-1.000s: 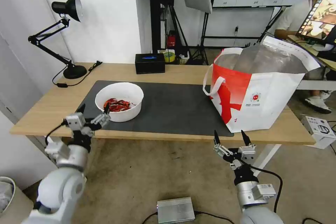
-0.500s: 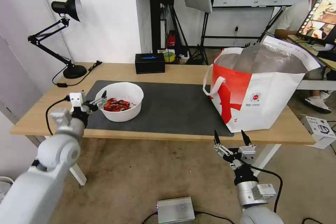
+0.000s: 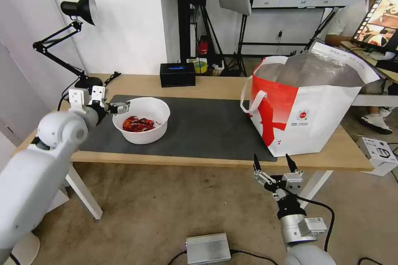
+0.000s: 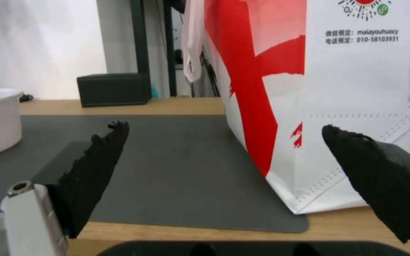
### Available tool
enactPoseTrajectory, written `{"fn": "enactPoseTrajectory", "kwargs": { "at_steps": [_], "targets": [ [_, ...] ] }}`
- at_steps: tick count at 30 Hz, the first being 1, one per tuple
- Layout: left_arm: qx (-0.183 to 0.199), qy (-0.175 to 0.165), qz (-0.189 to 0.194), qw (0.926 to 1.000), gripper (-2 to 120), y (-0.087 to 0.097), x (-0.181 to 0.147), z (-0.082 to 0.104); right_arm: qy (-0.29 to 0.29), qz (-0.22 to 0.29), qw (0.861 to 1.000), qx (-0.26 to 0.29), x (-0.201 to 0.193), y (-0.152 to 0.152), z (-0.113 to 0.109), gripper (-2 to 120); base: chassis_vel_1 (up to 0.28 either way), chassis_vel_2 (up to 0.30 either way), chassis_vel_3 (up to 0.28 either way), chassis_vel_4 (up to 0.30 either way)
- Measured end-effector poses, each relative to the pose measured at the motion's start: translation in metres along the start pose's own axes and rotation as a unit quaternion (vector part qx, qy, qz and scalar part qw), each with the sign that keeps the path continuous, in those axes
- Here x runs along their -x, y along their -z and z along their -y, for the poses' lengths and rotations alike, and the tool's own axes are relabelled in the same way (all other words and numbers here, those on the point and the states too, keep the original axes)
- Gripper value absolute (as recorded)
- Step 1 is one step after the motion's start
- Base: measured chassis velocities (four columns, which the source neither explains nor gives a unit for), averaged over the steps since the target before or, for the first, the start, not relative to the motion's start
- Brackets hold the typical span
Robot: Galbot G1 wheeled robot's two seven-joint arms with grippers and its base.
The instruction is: Pick up the trash from the table and place it into the takeout bag.
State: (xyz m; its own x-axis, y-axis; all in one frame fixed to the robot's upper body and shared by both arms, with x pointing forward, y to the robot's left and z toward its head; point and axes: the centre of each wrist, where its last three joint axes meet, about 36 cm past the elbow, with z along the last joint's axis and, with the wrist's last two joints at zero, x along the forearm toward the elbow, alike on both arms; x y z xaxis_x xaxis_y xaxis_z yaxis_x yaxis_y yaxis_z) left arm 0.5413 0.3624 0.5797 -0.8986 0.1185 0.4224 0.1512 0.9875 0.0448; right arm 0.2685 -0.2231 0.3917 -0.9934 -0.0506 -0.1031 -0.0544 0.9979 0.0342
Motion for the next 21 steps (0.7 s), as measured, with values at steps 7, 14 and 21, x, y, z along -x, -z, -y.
{"fn": "enactPoseTrajectory", "kwargs": {
  "at_steps": [7,14,21],
  "targets": [
    [0.006,0.002,-0.027,0.9996,100,-0.005,0.027,-0.006,0.000,0.000,1.000,0.000,0.000,0.000,0.000,100,0.000,0.000,0.000,0.000],
    [0.008,0.006,-0.052,0.9986,100,-0.018,0.050,-0.010,0.000,0.000,1.000,0.000,0.000,0.000,0.000,100,0.000,0.000,0.000,0.000],
    [0.003,0.010,-0.061,0.9981,100,-0.024,0.059,-0.014,0.000,0.000,1.000,0.000,0.000,0.000,0.000,100,0.000,0.000,0.000,0.000]
  ]
}}
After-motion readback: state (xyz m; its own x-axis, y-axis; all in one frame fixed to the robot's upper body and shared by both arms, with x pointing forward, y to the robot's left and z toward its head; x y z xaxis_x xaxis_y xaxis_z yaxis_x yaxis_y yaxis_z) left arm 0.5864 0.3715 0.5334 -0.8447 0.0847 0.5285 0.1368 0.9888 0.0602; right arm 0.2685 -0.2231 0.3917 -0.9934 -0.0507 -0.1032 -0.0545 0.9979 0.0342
